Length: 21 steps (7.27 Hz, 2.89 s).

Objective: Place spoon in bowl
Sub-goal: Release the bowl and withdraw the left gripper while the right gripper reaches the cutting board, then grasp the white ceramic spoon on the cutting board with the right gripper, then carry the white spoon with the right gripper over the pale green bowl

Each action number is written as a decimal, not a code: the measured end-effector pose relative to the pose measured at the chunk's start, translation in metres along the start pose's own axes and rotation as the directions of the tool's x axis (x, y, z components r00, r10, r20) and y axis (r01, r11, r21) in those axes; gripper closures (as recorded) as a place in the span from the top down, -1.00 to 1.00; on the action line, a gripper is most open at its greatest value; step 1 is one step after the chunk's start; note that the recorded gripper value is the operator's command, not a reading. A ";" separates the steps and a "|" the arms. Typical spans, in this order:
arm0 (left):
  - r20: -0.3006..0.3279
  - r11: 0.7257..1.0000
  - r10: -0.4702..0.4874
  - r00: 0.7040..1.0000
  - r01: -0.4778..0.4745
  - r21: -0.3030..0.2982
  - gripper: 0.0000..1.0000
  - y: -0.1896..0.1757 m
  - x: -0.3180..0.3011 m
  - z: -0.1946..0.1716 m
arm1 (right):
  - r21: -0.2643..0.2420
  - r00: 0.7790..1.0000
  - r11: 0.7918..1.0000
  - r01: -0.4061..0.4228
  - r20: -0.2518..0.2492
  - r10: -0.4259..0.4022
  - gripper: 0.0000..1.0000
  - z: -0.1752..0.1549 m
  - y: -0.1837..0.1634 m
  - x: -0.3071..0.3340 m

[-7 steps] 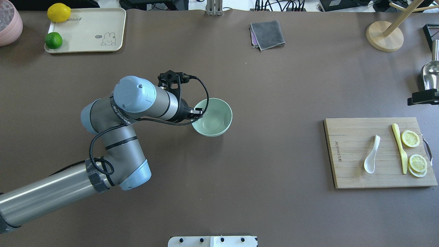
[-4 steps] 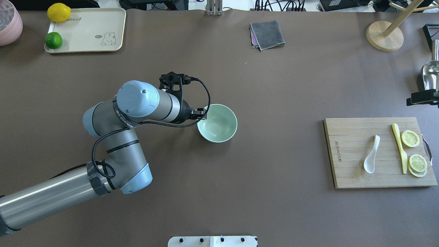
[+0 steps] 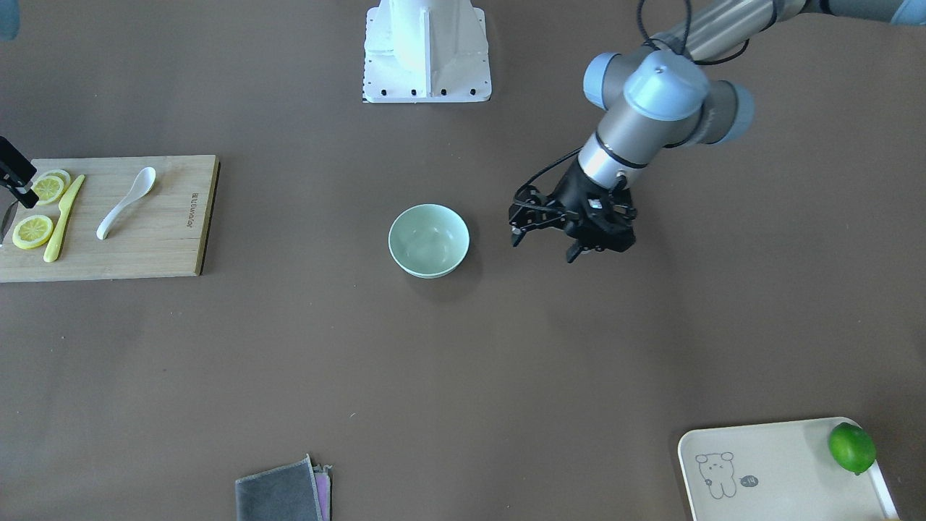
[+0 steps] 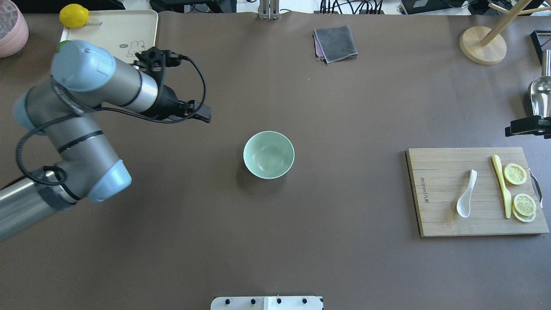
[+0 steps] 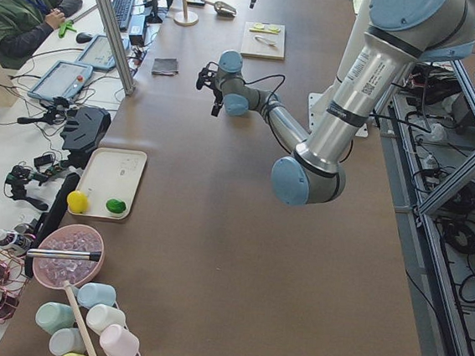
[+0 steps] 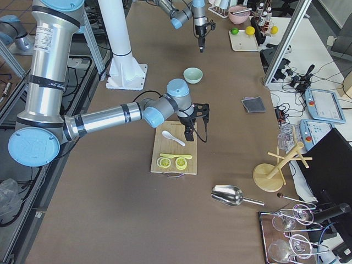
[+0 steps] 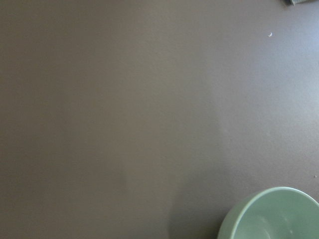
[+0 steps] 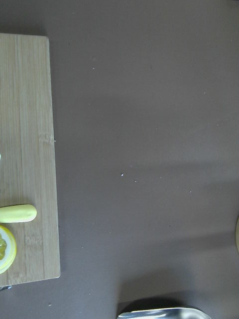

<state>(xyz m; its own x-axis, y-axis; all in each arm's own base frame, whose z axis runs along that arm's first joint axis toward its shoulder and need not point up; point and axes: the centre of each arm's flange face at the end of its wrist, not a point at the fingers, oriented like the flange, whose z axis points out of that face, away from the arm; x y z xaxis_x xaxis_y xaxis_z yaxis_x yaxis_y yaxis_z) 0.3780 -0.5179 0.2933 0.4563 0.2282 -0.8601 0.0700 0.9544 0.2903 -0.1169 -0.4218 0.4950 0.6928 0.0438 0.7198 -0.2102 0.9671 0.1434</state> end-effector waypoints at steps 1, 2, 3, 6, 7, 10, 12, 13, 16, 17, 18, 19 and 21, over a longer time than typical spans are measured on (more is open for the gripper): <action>0.014 0.998 0.059 0.998 -0.059 -0.026 0.96 -0.004 -0.071 -0.045 | -0.012 1.000 1.000 -0.014 -0.002 0.014 0.96 0.004 0.004 -0.001; 0.029 0.991 0.125 0.992 -0.124 -0.041 0.96 -0.002 -0.149 -0.091 | -0.020 0.998 0.998 -0.058 -0.002 0.058 0.95 0.009 0.010 -0.006; 0.049 0.982 0.187 0.981 -0.184 -0.048 0.96 0.003 -0.219 -0.130 | -0.017 0.993 0.993 -0.116 0.000 0.116 0.88 0.017 0.022 -0.013; 0.080 0.969 0.244 0.966 -0.240 -0.057 0.96 0.021 -0.302 -0.173 | 0.053 0.959 0.959 -0.280 -0.034 0.282 0.75 0.064 0.081 -0.039; 0.081 0.969 0.243 0.967 -0.239 -0.059 0.96 0.025 -0.308 -0.175 | 0.075 0.951 0.951 -0.299 -0.056 0.304 0.65 0.082 0.098 -0.049; 0.082 0.969 0.243 0.966 -0.239 -0.059 0.96 0.027 -0.310 -0.176 | 0.122 0.940 0.938 -0.326 -0.062 0.335 -0.29 0.124 0.129 -0.057; 0.082 0.969 0.245 0.966 -0.240 -0.059 0.96 0.028 -0.310 -0.176 | 0.133 0.930 0.925 -0.355 -0.051 0.364 -1.00 0.128 0.132 -0.058; 0.082 0.969 0.245 0.966 -0.241 -0.058 0.96 0.028 -0.310 -0.176 | 0.135 0.928 0.923 -0.359 -0.050 0.368 -1.00 0.129 0.132 -0.058; 0.082 0.969 0.244 0.966 -0.240 -0.059 0.96 0.028 -0.310 -0.176 | 0.132 0.930 0.923 -0.361 -0.020 0.367 -1.00 0.114 0.129 -0.076; 0.082 0.969 0.243 0.967 -0.238 -0.060 0.96 0.028 -0.310 -0.176 | 0.130 0.929 0.922 -0.365 -0.011 0.370 -1.00 0.105 0.120 -0.100; 0.082 0.970 0.242 0.967 -0.237 -0.061 0.96 0.028 -0.311 -0.175 | 0.134 0.920 0.912 -0.387 -0.013 0.392 -1.00 0.101 0.104 -0.142; 0.082 0.970 0.240 0.967 -0.236 -0.062 0.96 0.028 -0.311 -0.174 | 0.140 0.899 0.893 -0.428 -0.030 0.436 -1.00 0.098 0.083 -0.195; 0.082 0.971 0.234 0.969 -0.229 -0.066 0.96 0.028 -0.311 -0.172 | 0.144 0.846 0.843 -0.518 -0.063 0.530 -1.00 0.080 0.055 -0.309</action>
<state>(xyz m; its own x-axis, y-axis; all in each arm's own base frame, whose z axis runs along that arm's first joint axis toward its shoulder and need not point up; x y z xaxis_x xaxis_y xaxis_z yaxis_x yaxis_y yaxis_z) 0.0852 -0.5286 0.4970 0.5315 0.4284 -0.7307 -0.0950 0.8874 0.4512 -0.3976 -0.4019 0.3343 0.5182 0.5654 0.6417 -0.6354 0.7567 -0.1537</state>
